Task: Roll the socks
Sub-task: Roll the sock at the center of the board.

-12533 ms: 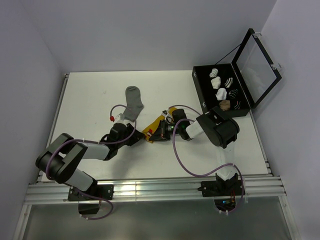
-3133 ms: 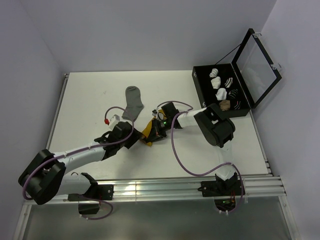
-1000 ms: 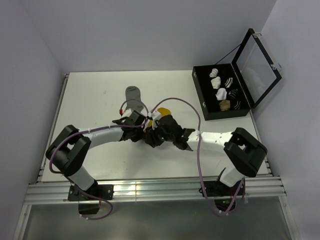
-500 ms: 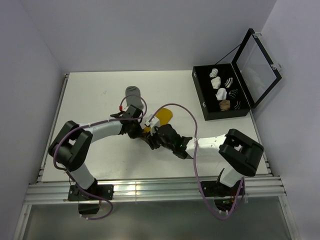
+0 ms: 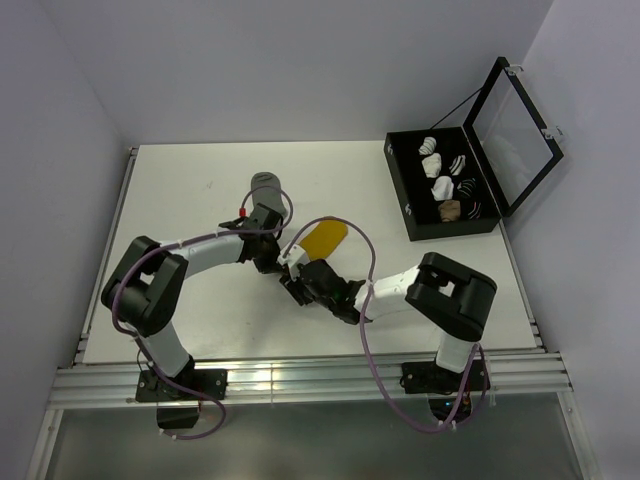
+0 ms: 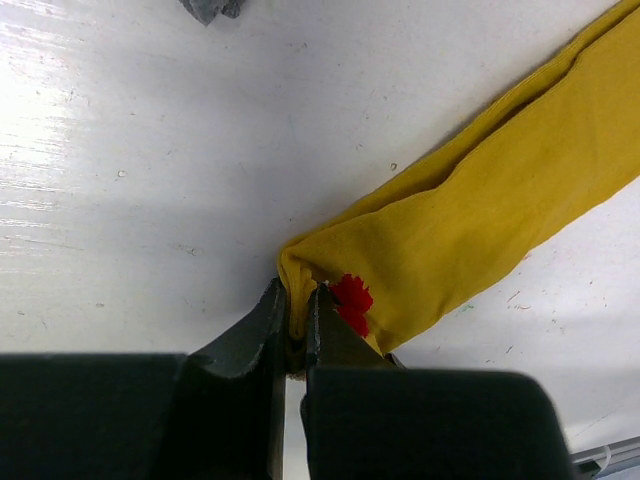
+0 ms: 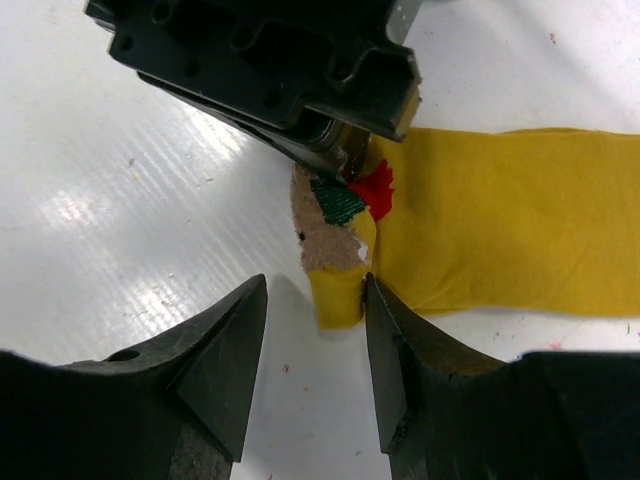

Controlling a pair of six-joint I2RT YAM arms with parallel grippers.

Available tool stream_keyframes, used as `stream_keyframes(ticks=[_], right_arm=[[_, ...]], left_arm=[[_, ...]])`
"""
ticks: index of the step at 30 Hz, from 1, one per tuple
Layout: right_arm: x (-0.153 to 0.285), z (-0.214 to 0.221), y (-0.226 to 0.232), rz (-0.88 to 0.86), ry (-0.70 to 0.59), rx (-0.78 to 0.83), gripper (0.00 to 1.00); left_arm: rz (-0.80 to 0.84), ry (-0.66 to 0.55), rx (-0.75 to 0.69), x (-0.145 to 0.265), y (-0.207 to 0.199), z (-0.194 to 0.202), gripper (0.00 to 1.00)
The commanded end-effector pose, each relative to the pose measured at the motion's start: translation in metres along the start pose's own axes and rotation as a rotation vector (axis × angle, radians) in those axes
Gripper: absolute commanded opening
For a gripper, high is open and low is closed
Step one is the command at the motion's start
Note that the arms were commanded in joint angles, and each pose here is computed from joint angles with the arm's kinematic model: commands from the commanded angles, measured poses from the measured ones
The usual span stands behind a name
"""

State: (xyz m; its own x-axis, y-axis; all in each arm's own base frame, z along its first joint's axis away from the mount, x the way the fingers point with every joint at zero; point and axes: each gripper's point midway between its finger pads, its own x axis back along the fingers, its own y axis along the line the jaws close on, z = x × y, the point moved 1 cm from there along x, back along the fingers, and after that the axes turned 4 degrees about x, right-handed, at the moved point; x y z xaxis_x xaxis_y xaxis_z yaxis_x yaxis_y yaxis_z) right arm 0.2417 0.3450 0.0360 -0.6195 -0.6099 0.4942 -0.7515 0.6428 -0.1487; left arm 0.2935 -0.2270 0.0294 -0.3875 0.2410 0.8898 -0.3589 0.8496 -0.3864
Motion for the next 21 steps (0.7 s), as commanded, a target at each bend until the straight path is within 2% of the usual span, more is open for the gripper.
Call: stream_keyframes(ticks=[1, 11, 21], right_arm=[[-0.009, -0.024, -0.003, 0.042, -0.063, 0.023, 0.51], [-0.002, -0.041, -0.006, 0.064, -0.125, -0.001, 0.51], [-0.008, -0.043, -0.002, 0.045, -0.113, 0.009, 0.5]], left_arm=[[-0.04, 0.017, -0.033, -0.005, 0.009, 0.0, 0.0], [-0.033, 0.045, -0.039, -0.006, 0.007, 0.004, 0.0], [-0.022, 0.05, -0.033, -0.005, 0.006, 0.004, 0.0]])
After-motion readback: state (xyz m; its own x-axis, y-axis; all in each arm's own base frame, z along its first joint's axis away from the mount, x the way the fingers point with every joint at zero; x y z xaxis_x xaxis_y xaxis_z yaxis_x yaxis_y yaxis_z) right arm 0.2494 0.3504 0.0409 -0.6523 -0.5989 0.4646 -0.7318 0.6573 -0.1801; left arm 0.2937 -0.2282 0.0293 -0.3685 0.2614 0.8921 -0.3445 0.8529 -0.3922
